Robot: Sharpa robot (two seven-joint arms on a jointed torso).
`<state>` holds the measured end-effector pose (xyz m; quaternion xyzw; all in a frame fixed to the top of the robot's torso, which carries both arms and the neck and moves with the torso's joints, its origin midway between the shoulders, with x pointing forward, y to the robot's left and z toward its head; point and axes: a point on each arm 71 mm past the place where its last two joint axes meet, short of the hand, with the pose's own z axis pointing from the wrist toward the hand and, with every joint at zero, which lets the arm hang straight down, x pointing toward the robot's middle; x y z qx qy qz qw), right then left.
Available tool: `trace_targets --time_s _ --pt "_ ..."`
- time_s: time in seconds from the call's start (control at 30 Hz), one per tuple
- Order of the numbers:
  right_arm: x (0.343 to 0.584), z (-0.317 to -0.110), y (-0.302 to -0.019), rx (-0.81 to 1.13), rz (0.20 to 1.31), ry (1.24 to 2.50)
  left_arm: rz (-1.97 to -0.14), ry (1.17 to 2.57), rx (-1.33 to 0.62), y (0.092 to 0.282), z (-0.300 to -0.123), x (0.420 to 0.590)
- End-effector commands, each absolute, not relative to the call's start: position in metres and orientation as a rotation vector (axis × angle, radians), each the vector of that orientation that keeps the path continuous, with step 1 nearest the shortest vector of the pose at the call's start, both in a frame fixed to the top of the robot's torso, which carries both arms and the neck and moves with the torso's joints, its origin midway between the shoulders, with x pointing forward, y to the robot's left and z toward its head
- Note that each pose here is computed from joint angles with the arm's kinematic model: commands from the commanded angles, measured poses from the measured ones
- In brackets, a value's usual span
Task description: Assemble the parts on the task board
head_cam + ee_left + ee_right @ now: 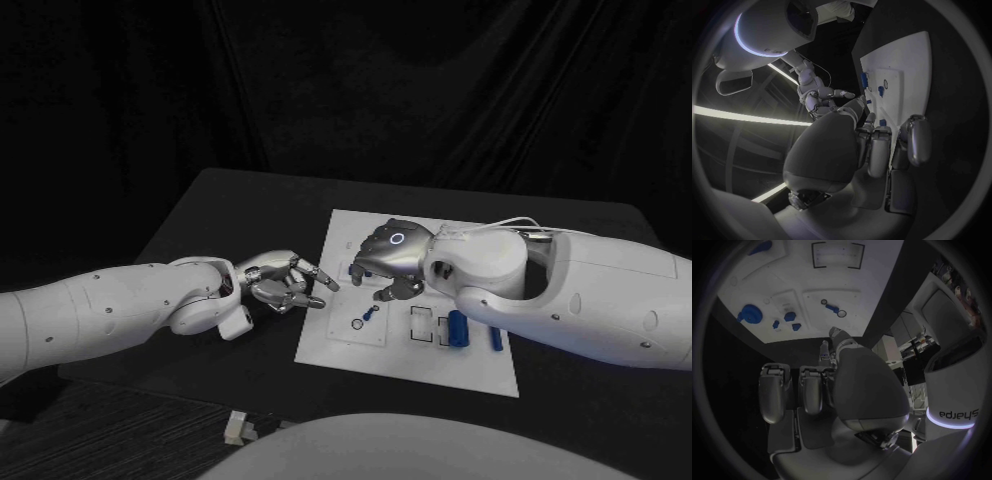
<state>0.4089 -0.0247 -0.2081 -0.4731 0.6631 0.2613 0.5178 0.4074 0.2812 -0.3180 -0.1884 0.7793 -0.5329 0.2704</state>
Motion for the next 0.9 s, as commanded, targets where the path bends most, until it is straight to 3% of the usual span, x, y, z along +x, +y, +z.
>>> trace_targets --time_s 0.03,0.47,0.9 --pt "0.412 -0.211 -0.025 -1.234 0.386 1.571 -1.426 2.058 -0.513 0.286 -0.315 0.407" --pt "0.406 -0.229 -0.017 -1.235 0.392 1.602 -1.372 2.044 -0.540 0.307 -0.312 0.403" --pt "0.397 -0.251 -0.015 -1.191 0.490 1.628 -1.381 2.049 -0.538 0.306 -0.312 0.402"
